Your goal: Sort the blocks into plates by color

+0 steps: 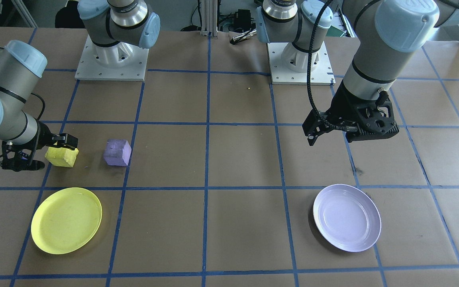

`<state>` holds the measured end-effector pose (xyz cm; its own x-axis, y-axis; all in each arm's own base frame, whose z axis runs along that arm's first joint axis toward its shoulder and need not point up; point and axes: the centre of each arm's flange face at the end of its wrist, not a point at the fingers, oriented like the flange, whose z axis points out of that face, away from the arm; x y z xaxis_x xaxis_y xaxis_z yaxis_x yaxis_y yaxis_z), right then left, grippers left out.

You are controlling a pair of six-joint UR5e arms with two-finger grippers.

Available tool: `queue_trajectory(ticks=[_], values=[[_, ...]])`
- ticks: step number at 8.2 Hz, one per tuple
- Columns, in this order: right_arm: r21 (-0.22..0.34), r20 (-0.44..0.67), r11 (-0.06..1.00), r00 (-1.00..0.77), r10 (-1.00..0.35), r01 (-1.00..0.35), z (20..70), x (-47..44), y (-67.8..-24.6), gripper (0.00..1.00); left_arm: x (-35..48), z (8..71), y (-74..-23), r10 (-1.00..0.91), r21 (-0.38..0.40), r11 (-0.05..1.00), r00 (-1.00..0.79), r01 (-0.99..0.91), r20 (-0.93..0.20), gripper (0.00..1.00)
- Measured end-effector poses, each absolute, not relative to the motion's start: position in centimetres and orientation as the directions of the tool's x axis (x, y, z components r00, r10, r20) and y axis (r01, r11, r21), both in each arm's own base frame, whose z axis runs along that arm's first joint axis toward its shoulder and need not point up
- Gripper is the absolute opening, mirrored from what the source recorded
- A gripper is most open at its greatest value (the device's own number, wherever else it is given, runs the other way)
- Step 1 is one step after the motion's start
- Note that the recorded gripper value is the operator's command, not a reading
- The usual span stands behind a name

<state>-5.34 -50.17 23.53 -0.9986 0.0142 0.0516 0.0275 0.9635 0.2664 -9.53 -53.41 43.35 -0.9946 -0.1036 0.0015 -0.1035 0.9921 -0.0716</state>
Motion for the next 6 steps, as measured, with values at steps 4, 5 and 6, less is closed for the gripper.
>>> queue_trajectory(ticks=[4, 5, 6], values=[[0.311, 0.039, 0.95, -0.999, 0.016, 0.027, 19.8, -5.9, -49.8, 0.08, -9.5, 43.3, -53.4, -0.105, -0.07, 0.992, -0.994, -0.105, 0.002, 1.0], [0.316, 0.038, 0.948, -0.999, 0.015, 0.026, 19.2, -5.9, -49.8, 0.04, -9.5, 43.3, -53.4, -0.105, -0.07, 0.992, -0.994, -0.105, 0.003, 1.0], [0.315, 0.039, 0.949, -0.999, 0.015, 0.027, 19.0, -6.0, -49.9, 0.04, -9.5, 43.3, -53.4, -0.105, -0.071, 0.992, -0.994, -0.105, 0.002, 1.0]])
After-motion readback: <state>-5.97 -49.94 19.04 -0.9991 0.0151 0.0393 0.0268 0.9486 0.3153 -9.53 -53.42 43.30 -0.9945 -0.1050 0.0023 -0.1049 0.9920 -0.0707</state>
